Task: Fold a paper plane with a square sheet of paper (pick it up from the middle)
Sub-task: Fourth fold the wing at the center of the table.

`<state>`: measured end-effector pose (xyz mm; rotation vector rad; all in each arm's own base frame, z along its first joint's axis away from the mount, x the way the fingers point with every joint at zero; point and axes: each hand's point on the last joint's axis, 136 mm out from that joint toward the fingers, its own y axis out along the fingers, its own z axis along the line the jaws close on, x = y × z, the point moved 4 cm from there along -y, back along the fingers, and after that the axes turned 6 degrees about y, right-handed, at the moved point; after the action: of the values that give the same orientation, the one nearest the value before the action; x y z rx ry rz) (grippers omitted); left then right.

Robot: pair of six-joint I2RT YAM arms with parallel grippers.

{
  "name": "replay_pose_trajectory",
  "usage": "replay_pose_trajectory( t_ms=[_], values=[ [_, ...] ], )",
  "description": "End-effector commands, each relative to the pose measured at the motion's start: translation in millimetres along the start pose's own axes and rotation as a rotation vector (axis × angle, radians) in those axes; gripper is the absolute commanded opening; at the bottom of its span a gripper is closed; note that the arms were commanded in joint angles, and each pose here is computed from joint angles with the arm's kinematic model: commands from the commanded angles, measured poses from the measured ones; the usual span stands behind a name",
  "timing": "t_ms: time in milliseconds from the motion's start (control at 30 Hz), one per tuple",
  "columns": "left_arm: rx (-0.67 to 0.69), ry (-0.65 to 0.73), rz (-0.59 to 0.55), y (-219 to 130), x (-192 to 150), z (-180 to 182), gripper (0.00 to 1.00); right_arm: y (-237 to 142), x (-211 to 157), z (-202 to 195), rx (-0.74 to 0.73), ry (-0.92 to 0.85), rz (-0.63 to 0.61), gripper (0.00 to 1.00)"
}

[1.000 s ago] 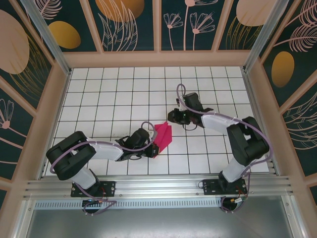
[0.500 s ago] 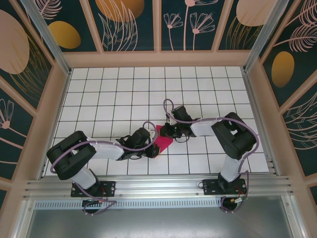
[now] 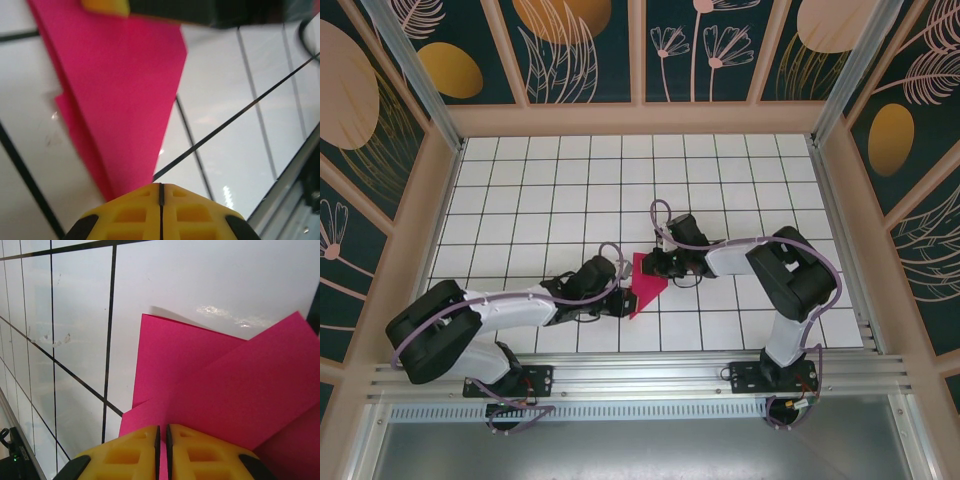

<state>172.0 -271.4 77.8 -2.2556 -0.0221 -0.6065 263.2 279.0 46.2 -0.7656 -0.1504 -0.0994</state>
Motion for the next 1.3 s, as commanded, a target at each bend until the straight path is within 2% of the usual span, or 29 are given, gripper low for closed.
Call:
replay_pose_trajectory(
  t_ms=[0,133,333,600,833,1067,1267],
  values=[
    [-0.083,-0.051,-0.081,0,33,-20,0.09,10,-14,-34,-0.109,0.047,0.022,0.17],
    [-0.057,-0.085,-0.076,18,45,-17,0.09,10,-15,-36,-0.111,0.052,0.024,0.17],
    [-0.004,-0.128,-0.031,42,40,1,0.07,11,-17,-39,-0.115,0.059,0.022,0.17],
    [0.086,-0.180,0.074,56,4,32,0.06,13,-19,-44,-0.126,0.067,0.030,0.17],
    [0.048,-0.242,0.145,46,-34,43,0.07,12,-19,-48,-0.156,0.061,0.029,0.17],
    [0.003,-0.275,0.154,31,-48,41,0.08,12,-18,-52,-0.172,0.067,0.026,0.17],
    [-0.011,-0.252,0.219,25,-59,39,0.10,13,-17,-53,-0.182,0.069,0.025,0.17]
  ],
)
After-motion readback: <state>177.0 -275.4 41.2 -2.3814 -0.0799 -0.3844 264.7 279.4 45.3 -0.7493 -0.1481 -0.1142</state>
